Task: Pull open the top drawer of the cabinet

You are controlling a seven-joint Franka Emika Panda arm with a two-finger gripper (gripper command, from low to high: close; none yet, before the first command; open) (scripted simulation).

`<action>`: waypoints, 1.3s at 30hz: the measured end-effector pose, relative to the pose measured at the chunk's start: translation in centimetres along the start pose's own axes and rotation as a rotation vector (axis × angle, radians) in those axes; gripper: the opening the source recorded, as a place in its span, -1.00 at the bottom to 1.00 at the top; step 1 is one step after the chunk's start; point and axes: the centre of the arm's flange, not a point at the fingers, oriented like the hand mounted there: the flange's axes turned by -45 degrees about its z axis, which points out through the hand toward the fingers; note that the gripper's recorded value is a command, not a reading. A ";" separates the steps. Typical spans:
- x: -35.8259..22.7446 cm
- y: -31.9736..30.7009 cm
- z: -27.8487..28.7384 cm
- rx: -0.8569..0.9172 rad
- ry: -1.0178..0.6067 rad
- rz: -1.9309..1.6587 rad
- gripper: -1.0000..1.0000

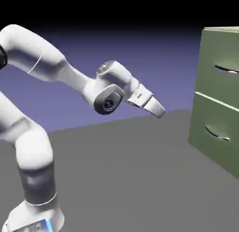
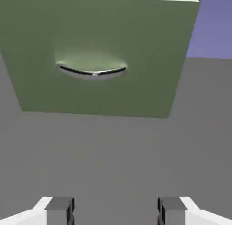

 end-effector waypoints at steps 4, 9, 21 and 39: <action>4.8 2.6 -4.2 -0.048 0.129 0.199 0.00; 9.6 4.5 -10.1 -0.076 0.298 0.418 0.00; 17.4 1.7 -22.3 -0.001 0.678 0.786 0.00; 25.3 -12.7 -17.4 0.325 0.895 1.015 0.00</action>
